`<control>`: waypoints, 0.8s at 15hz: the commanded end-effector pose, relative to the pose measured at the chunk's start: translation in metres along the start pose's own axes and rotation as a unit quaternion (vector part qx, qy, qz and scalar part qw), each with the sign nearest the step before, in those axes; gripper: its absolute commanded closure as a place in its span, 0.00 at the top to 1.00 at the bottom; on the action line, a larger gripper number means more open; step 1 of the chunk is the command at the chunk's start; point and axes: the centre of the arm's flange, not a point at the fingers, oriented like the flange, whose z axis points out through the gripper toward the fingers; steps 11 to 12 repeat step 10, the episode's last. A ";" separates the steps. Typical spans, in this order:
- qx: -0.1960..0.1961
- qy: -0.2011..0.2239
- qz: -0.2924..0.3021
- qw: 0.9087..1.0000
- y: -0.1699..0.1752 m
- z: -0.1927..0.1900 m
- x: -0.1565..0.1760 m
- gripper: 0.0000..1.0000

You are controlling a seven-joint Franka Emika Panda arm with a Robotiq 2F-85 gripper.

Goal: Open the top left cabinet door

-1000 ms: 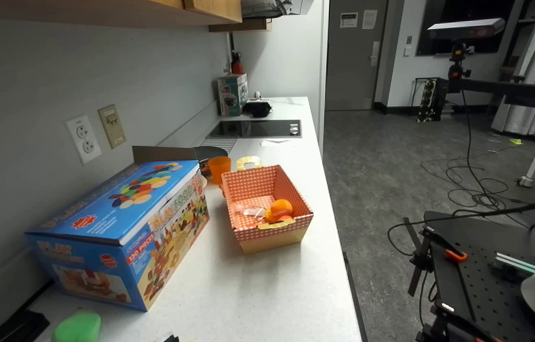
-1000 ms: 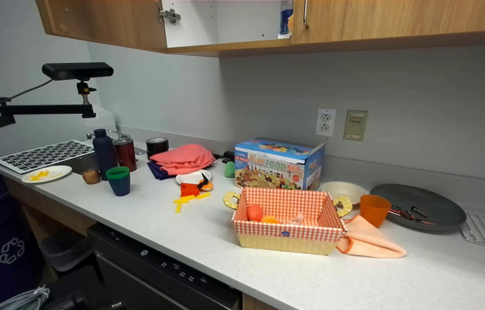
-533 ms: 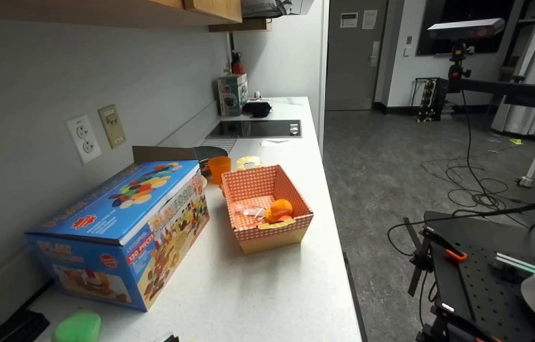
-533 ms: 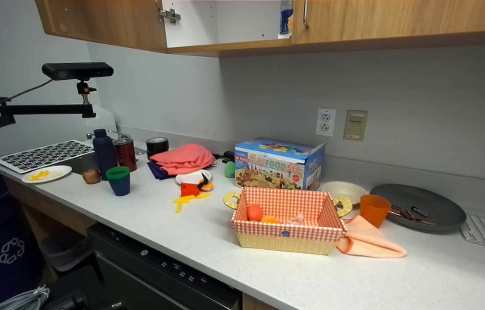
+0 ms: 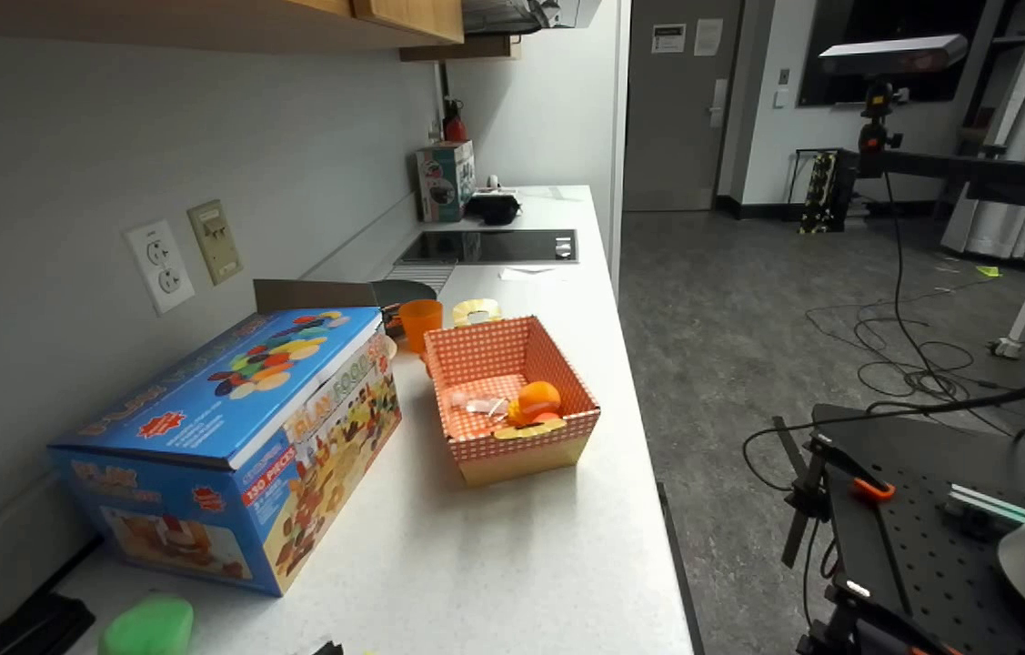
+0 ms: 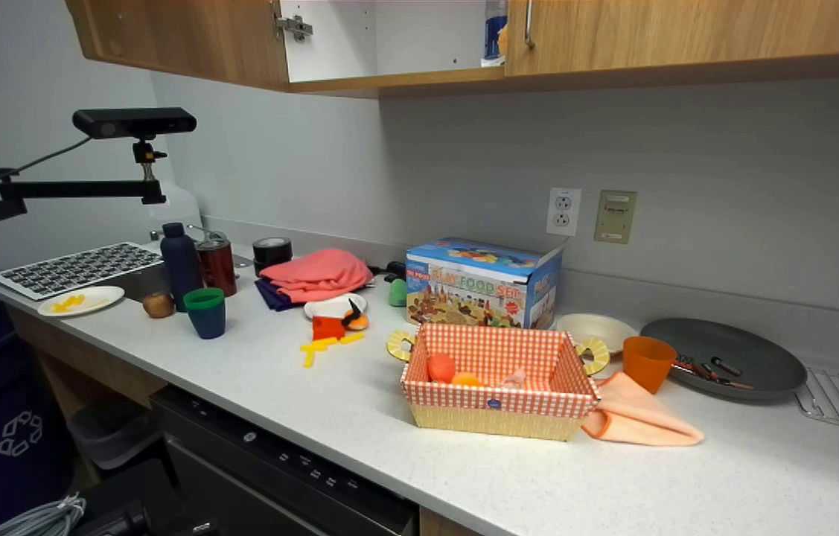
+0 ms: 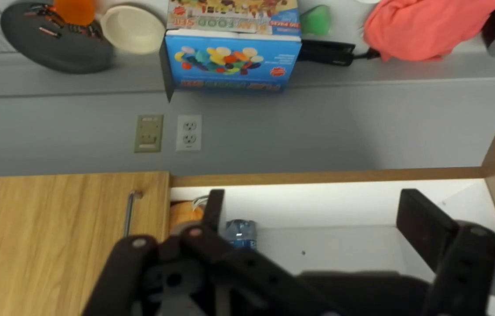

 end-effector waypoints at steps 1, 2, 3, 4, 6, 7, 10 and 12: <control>-0.045 0.025 0.008 0.999 0.000 0.004 0.000 1.00; -0.043 0.020 0.015 0.999 -0.001 0.005 -0.001 1.00; -0.042 0.009 0.022 0.999 -0.002 0.005 -0.002 1.00; -0.026 0.013 0.010 1.000 0.001 0.006 0.000 1.00; -0.027 0.010 0.016 0.999 0.000 0.008 -0.002 1.00; -0.027 0.010 0.017 0.999 -0.001 0.008 -0.002 1.00; -0.027 0.010 0.017 0.999 -0.001 0.008 -0.002 1.00; -0.027 0.010 0.017 0.999 -0.001 0.008 -0.002 1.00</control>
